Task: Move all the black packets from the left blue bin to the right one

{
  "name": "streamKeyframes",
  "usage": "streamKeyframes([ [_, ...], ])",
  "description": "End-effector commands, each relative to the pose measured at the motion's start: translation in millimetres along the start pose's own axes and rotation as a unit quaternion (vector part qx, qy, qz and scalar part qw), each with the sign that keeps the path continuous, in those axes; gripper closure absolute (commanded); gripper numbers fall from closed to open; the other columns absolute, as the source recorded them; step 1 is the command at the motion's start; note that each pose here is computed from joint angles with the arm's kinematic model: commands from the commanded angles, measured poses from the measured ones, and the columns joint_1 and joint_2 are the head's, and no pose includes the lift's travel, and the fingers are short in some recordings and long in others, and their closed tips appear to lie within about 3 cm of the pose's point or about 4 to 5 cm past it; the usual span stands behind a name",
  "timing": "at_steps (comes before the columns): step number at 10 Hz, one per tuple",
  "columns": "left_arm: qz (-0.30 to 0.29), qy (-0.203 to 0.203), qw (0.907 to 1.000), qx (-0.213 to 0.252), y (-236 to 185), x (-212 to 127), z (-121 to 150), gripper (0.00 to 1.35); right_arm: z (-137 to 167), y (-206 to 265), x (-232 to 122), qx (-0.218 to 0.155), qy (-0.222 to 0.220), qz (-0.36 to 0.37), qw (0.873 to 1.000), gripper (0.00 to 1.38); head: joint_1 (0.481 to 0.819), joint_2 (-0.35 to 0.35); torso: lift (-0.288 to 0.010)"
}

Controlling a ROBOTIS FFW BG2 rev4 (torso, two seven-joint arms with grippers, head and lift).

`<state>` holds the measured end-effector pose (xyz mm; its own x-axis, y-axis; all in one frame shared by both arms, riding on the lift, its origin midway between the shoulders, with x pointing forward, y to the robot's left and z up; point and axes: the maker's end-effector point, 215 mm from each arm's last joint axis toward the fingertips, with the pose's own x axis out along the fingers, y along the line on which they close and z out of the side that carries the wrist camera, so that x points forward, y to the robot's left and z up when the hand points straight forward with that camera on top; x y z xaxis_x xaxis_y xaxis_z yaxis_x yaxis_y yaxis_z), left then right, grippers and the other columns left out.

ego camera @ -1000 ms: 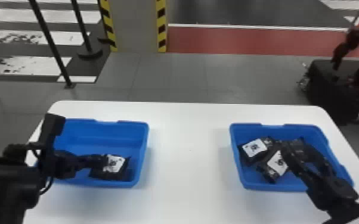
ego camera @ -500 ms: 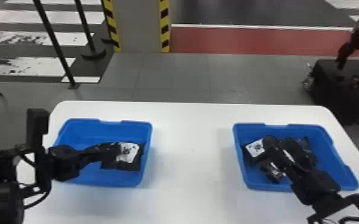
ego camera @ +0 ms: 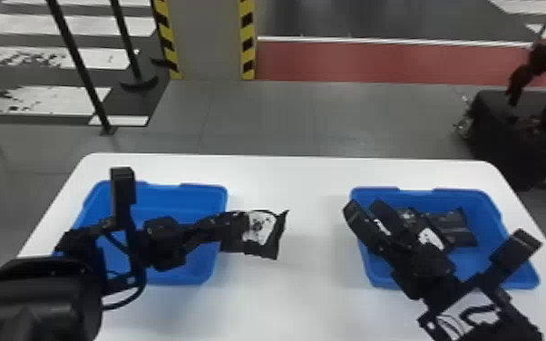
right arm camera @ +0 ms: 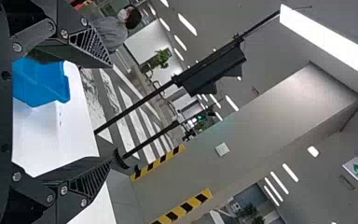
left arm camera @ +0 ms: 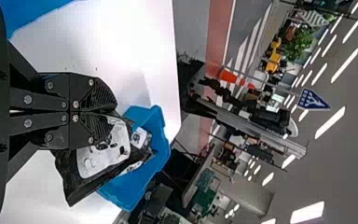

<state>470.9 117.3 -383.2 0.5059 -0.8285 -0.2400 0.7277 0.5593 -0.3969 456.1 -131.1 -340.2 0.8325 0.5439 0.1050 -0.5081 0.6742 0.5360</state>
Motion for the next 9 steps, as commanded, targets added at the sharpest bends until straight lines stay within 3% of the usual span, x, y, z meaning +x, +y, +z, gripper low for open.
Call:
streamKeyframes([
  [1, -0.026, 0.0, 0.9996, 0.007, -17.7, 21.4, 6.8, 1.21, -6.9, 7.0, 8.6, 0.008, 0.008, 0.012, 1.0, 0.35, 0.695, -0.015, -0.11],
  [5, -0.054, -0.007, 0.9984, 0.015, -36.7, 48.2, 21.4, 1.2, -35.4, 25.2, 16.5, 0.035, 0.041, 0.035, 0.998, 0.35, 0.695, -0.033, -0.11],
  [9, -0.06, -0.003, 0.9982, 0.008, -38.1, 57.1, 19.9, 1.21, -37.7, 39.7, 24.0, 0.04, 0.048, 0.056, 0.996, 0.35, 0.695, -0.039, -0.11],
])
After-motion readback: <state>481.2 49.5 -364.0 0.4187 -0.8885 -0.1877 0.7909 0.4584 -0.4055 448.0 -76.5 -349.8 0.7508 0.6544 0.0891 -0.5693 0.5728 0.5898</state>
